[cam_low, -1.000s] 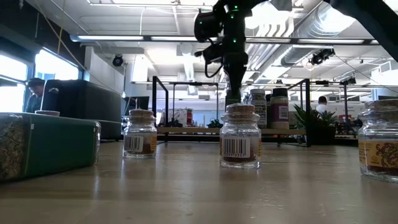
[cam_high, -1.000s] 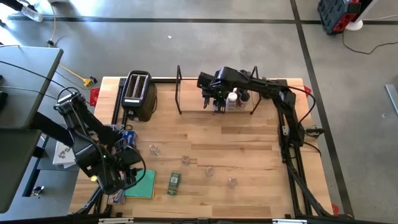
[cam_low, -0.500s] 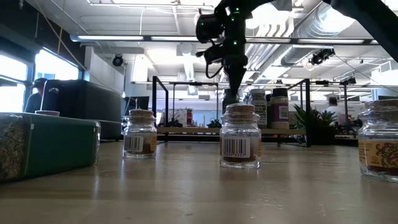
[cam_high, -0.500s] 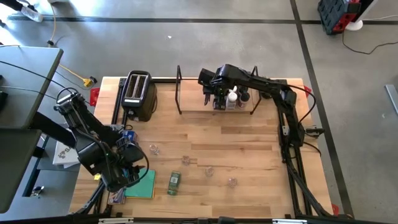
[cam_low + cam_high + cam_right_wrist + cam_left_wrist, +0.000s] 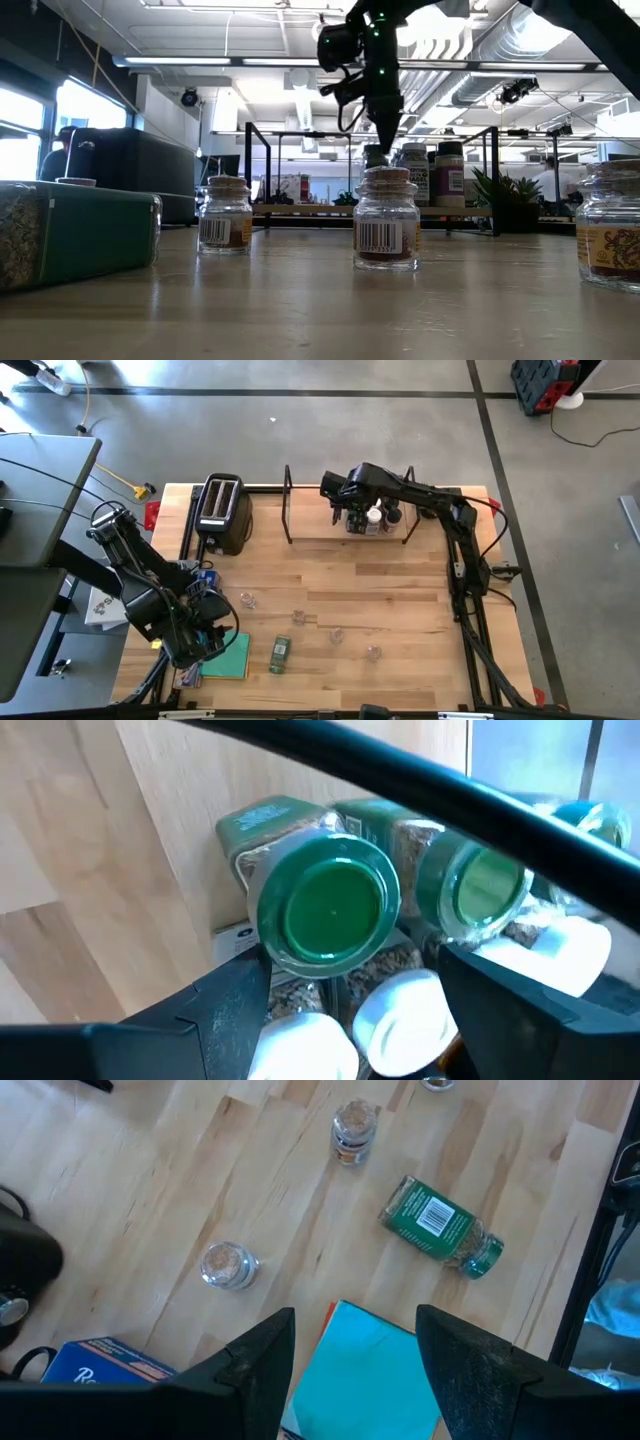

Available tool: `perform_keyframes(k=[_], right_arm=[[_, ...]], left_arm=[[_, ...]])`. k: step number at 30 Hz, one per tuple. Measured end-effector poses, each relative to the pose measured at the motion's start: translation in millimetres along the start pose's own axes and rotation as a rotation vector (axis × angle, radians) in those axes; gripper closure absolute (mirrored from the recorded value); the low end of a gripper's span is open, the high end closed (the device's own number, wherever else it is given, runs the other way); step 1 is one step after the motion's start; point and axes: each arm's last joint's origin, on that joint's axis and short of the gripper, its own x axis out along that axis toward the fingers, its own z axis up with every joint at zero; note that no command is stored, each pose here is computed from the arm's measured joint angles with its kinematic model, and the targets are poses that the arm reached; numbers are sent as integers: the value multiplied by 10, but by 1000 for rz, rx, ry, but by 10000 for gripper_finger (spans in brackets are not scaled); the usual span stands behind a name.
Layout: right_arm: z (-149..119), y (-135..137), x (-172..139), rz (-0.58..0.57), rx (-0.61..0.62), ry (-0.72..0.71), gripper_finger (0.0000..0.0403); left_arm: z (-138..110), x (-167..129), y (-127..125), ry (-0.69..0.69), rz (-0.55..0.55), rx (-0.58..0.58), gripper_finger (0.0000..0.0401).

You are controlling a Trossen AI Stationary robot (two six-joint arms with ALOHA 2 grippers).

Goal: Shelf spices
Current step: Put the right green spice bottle on the shelf and align with the other green spice bottles

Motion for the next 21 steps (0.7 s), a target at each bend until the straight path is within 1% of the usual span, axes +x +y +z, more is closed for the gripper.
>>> perform_keyframes(k=[5, 7, 10, 14, 18, 19, 21], right_arm=[[-54, 5, -17, 8, -7, 48, 122], [-89, -5, -62, 15, -10, 73, 121], [-109, -30, -182, 21, -11, 66, 121], [-77, -65, -424, 17, -20, -30, 130], [-17, -69, -622, 41, -57, -165, 161], [1, -64, -643, 69, -66, -196, 171], [29, -25, -648, 189, -77, -248, 193]], left_arm=[[0, 0, 0, 0, 0, -7, 196], [0, 0, 0, -1, 0, -8, 196], [1, 0, -2, 0, -2, -26, 196], [-6, -1, -3, 23, -9, -32, 196], [-10, -1, -3, 34, -11, -31, 196], [-10, -1, -3, 34, -11, -31, 196], [-12, -1, -3, 42, -13, -31, 196]])
